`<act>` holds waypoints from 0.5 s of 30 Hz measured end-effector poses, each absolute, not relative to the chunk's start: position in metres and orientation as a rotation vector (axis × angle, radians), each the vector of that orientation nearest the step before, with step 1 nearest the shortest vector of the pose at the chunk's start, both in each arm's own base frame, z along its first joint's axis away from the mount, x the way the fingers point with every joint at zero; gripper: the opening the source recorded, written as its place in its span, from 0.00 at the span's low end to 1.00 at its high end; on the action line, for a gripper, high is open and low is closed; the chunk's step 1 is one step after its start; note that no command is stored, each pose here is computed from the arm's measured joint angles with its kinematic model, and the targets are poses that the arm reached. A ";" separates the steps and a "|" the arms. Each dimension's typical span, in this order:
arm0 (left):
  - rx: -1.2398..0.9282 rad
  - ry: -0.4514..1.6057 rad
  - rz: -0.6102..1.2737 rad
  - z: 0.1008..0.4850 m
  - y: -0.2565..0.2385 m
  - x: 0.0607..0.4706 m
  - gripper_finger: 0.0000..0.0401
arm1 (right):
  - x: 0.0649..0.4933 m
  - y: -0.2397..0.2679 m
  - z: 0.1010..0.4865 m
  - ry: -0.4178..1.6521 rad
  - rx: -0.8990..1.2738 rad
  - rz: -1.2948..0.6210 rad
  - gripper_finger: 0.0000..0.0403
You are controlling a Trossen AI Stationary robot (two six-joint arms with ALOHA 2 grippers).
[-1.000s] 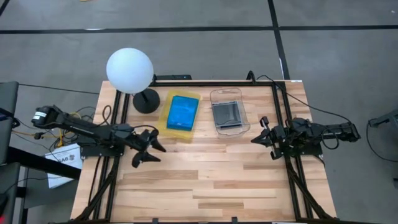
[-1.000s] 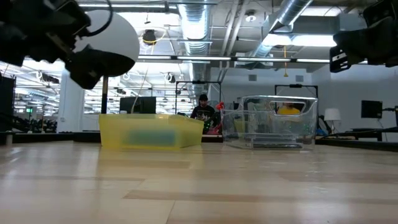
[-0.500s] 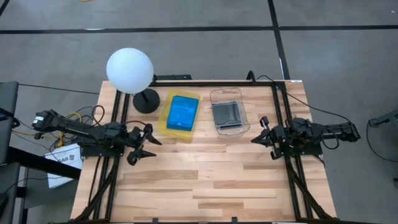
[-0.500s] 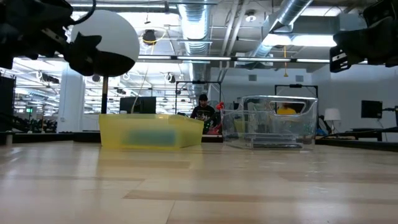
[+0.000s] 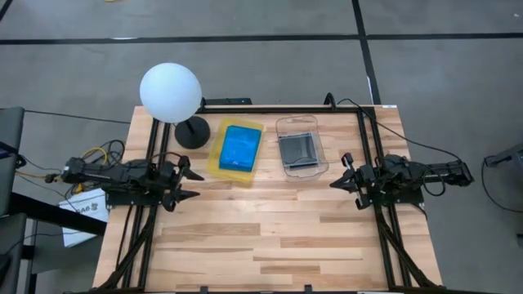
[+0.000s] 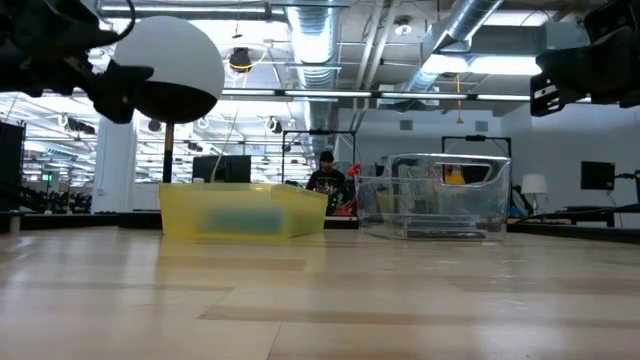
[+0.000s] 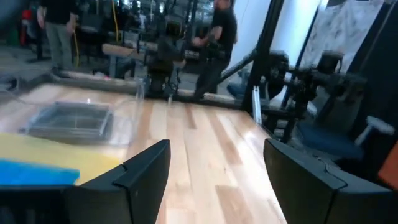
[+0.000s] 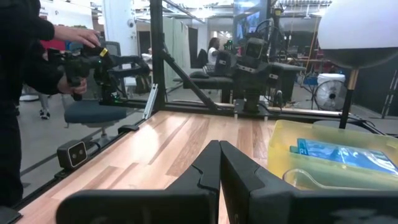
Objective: Pick & place jewel cases by type
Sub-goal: Return to Home Position
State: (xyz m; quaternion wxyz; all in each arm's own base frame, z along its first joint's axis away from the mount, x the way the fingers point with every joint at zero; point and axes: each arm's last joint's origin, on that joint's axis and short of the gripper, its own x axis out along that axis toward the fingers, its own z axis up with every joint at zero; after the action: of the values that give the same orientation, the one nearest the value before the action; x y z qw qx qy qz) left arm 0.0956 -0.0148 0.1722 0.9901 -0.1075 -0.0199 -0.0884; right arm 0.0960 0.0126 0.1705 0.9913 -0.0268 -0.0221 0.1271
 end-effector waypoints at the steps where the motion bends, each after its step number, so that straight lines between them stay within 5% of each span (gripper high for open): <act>1: -0.198 -0.034 -0.174 0.171 -0.015 0.096 0.63 | 0.096 0.013 0.171 -0.044 -0.054 0.255 0.00; 15: -0.180 -0.029 -0.139 0.169 -0.014 0.096 0.63 | 0.096 0.013 0.170 -0.040 -0.054 0.256 0.00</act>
State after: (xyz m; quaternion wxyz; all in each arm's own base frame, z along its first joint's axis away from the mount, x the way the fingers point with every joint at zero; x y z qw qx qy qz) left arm 0.0962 -0.0138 0.1695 0.9934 -0.0900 -0.0144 -0.0693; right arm 0.0960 0.0127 0.1702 0.9912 -0.0268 -0.0197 0.1278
